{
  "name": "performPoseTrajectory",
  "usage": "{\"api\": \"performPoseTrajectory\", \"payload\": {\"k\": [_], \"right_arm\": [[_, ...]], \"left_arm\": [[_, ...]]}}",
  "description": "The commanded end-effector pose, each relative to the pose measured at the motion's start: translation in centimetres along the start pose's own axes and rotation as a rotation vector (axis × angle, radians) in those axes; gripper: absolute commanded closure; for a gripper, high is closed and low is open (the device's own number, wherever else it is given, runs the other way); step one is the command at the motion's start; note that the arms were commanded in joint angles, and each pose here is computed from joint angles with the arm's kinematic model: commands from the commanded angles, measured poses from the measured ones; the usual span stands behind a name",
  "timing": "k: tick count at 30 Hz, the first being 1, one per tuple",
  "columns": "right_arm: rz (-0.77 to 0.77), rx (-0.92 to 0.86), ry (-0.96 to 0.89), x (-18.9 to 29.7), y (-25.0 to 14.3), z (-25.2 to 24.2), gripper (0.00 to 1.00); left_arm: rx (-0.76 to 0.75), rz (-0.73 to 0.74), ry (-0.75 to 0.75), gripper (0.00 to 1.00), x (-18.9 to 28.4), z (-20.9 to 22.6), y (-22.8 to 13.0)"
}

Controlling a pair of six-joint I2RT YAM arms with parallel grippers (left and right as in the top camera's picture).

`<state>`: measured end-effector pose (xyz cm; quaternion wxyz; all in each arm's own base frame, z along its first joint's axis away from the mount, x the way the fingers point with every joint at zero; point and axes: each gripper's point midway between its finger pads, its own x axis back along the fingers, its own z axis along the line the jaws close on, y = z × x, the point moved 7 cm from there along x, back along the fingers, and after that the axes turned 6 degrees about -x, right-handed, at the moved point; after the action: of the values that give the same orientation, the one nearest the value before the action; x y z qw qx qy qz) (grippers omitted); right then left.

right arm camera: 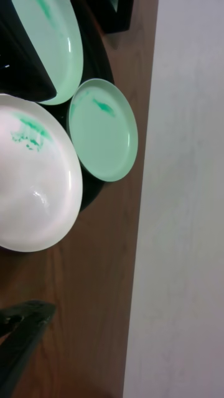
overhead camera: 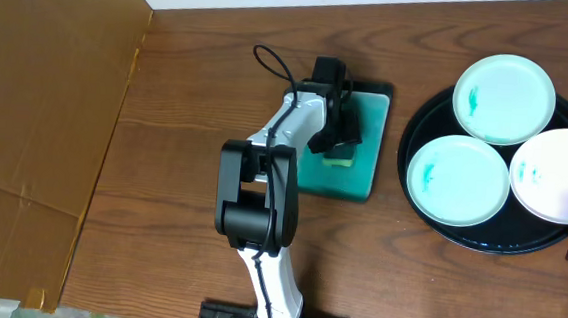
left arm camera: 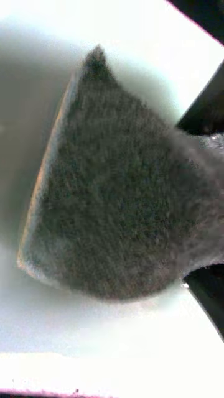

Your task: Clean dirty plates on tray and stack at the side

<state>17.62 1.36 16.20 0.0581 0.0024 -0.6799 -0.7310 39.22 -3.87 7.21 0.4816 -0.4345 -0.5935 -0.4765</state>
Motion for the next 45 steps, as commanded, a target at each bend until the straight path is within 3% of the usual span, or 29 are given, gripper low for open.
{"api": "performPoseTrajectory", "payload": {"k": [1, 3, 5, 8, 16, 25, 30, 34, 41, 45], "right_arm": [[-0.001, 0.007, -0.003, 0.0, 0.0, -0.1, 0.01], [-0.001, 0.007, -0.003, 0.0, 0.0, -0.1, 0.01], [-0.001, 0.007, -0.003, 0.0, 0.0, -0.1, 0.01], [-0.001, 0.007, -0.003, 0.0, 0.0, -0.1, 0.01], [-0.001, 0.007, -0.003, 0.0, 0.0, -0.1, 0.01], [-0.001, 0.007, -0.003, 0.0, 0.0, -0.1, 0.01], [-0.001, 0.007, -0.003, 0.0, 0.0, -0.1, 0.01], [-0.001, 0.007, -0.003, 0.0, 0.0, -0.1, 0.01], [-0.001, 0.007, -0.003, 0.0, 0.0, -0.1, 0.01], [-0.001, 0.007, -0.003, 0.0, 0.0, -0.1, 0.01]], "left_arm": [[0.003, 0.019, 0.011, 0.56, -0.7, 0.1, -0.4], [0.003, 0.017, 0.011, 0.71, -0.6, 0.1, -0.4], [0.003, 0.013, 0.01, 0.76, -0.5, 0.1, -0.2], [0.002, 0.007, 0.008, 0.93, 0.3, 0.0, 0.1], [-0.002, -0.081, -0.015, 0.93, 5.1, -0.4, 0.7], [-0.011, -0.34, -0.085, 0.93, 15.6, -0.8, 0.2], [-0.01, -0.408, -0.104, 0.93, 18.7, -0.7, -0.7], [0.038, -0.336, -0.094, 0.92, 16.2, -0.4, -1.5], [0.089, -0.131, -0.046, 0.93, 5.3, -0.1, -3.5], [0.086, -0.113, -0.039, 0.93, 6.6, -0.1, -3.2]]}}
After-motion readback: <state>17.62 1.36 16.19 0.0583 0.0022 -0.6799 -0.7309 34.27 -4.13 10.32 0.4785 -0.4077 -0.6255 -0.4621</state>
